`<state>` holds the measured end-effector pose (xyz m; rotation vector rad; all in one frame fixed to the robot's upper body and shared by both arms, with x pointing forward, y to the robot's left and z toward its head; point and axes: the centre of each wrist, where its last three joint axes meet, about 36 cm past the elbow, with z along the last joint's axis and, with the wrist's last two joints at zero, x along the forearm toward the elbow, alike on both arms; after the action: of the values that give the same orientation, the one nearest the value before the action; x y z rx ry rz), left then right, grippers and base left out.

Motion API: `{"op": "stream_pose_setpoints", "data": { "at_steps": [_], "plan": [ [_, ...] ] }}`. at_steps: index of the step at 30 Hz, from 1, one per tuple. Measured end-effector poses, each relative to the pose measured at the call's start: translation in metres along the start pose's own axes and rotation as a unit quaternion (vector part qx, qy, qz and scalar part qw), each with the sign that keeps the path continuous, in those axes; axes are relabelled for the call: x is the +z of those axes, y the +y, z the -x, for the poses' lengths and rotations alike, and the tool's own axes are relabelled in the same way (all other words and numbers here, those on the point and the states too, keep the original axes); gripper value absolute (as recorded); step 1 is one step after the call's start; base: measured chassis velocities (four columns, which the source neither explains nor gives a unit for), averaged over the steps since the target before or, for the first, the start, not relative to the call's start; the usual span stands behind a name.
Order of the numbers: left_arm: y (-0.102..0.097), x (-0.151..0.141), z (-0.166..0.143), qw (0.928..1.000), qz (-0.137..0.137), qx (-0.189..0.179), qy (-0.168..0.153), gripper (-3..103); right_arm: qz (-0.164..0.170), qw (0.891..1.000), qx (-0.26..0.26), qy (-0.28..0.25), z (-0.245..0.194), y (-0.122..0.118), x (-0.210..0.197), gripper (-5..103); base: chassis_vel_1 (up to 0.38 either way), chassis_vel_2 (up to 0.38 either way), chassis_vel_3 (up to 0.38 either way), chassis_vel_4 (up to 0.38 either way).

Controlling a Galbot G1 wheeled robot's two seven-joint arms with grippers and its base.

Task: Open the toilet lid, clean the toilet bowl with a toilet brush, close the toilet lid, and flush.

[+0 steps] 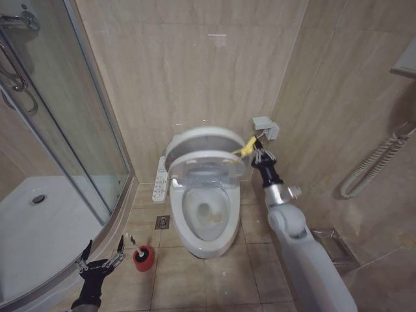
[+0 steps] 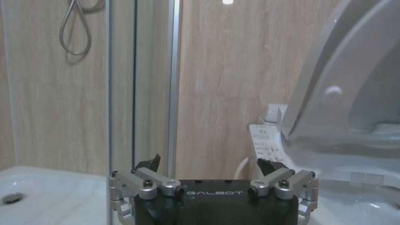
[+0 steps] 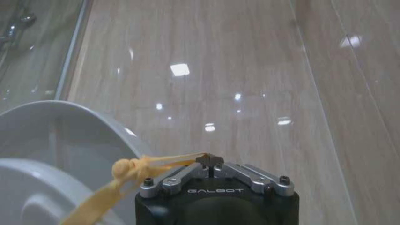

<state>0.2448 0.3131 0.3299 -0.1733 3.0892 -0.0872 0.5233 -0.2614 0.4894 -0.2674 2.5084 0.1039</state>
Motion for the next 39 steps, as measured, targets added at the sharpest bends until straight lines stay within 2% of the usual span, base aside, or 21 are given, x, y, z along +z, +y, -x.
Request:
{"op": "stream_pose_setpoints", "data": {
  "at_steps": [3, 16, 23, 29, 39],
  "plan": [
    [0.001, 0.003, 0.000, 1.0000, 0.001, -0.001, 0.003, 100, -0.002, 1.000, -0.004, -0.007, 0.036, -0.014, 0.001, 0, 0.000, 0.000, 0.000, 0.000],
    [0.004, 0.008, 0.005, 1.0000, 0.001, -0.005, 0.003, 100, 0.005, 0.999, -0.010, 0.032, 0.100, -0.055, 0.028, 0, 0.000, 0.000, 0.000, 0.000],
    [0.012, 0.006, 0.007, 0.9999, 0.002, -0.013, -0.002, 100, -0.016, 0.998, -0.024, 0.049, 0.149, -0.078, 0.034, 0, 0.000, 0.000, 0.000, 0.000],
    [0.013, 0.007, 0.008, 0.9999, 0.001, -0.013, -0.002, 100, -0.012, 0.998, -0.011, 0.054, 0.171, -0.085, 0.037, 0, 0.000, 0.000, 0.000, 0.000],
    [0.015, 0.006, 0.011, 0.9999, 0.002, -0.010, -0.004, 100, -0.008, 0.998, -0.008, 0.069, 0.179, -0.088, 0.042, 0, 0.000, 0.000, 0.000, 0.000]
  ]
}}
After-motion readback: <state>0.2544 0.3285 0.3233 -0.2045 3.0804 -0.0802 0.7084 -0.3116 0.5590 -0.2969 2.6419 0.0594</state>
